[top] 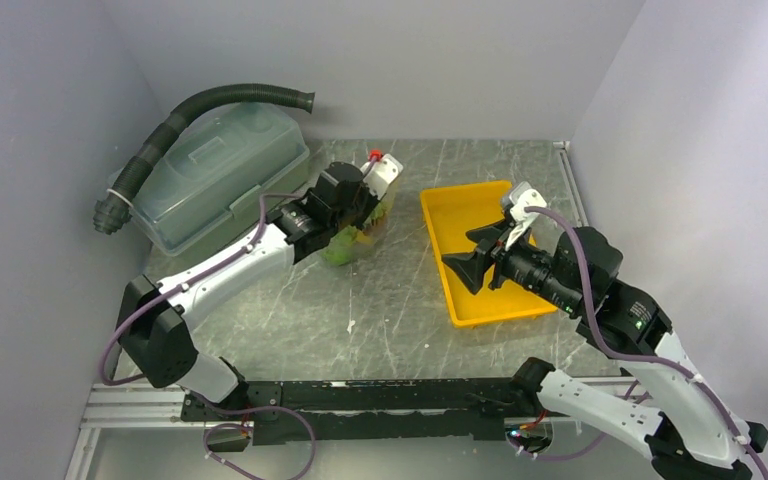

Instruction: Place the food in the zip-top bag and seal the zipper

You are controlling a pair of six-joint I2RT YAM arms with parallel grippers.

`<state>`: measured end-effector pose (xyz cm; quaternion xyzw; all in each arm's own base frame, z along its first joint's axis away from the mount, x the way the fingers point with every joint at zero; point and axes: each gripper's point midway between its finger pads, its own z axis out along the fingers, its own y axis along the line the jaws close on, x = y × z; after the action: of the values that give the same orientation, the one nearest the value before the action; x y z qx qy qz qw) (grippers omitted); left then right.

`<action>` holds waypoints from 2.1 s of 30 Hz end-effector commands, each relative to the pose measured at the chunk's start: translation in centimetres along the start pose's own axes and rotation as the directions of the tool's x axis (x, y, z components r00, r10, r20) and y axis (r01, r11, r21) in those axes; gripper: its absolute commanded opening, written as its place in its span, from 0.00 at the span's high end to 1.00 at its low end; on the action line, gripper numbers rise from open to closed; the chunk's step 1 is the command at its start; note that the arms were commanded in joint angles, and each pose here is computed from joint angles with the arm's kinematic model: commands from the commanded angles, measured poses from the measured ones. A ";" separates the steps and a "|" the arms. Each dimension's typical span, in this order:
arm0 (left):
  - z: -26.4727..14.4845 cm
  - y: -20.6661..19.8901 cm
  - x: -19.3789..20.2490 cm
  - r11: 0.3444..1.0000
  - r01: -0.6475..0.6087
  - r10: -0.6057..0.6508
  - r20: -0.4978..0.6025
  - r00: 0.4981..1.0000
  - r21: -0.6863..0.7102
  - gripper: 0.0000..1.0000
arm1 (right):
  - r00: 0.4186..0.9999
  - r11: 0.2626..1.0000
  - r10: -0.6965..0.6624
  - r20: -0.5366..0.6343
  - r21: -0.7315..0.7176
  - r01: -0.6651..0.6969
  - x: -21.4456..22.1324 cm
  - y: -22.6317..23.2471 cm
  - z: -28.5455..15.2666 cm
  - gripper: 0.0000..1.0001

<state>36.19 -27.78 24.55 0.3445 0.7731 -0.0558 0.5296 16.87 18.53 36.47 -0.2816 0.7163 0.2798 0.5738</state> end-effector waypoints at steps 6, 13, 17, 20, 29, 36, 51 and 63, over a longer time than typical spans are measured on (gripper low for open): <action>-1.7 -6.9 2.8 0.983 0.131 -0.121 -0.080 0.989 0.131 1.00 | 1.000 0.999 -0.020 -0.005 0.025 0.020 -0.1 -0.5 0.3 0.32; -3.0 -10.1 5.8 0.968 0.207 -0.186 -0.150 0.971 0.142 1.00 | 1.000 0.999 -0.018 -0.023 0.042 0.019 0.3 -0.9 1.2 0.32; -3.6 -11.1 7.7 0.952 0.269 -0.241 -0.184 0.953 0.144 0.96 | 0.999 0.998 -0.015 -0.034 0.059 0.017 0.6 -1.2 1.6 0.31; -3.9 -11.9 9.1 0.941 0.306 -0.271 -0.214 0.938 0.148 0.85 | 0.999 0.997 -0.011 -0.042 0.075 0.014 0.8 -1.4 1.8 0.29; -6.3 -13.5 9.3 0.893 0.397 -0.347 -0.239 0.907 0.210 0.51 | 0.998 0.993 0.019 -0.062 0.113 -0.012 1.2 -2.0 2.3 0.27; -9.3 -14.3 7.5 0.847 0.446 -0.386 -0.240 0.891 0.290 0.36 | 0.995 0.986 0.059 -0.075 0.162 -0.046 1.4 -2.6 2.8 0.23; -13.8 -10.0 3.8 0.861 0.478 -0.434 -0.240 0.868 0.172 0.00 | 0.987 0.944 0.136 -0.081 0.314 -0.104 2.3 -5.1 4.0 0.08; -14.1 0.1 2.4 0.809 0.583 -0.565 -0.168 0.808 0.078 0.00 | 0.953 0.880 0.292 -0.075 0.411 -0.237 4.0 -10.2 4.1 0.04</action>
<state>24.09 -22.75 25.32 0.1451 0.8875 -0.2109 0.3831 25.70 15.39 30.14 -0.1165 0.8332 0.1478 0.5199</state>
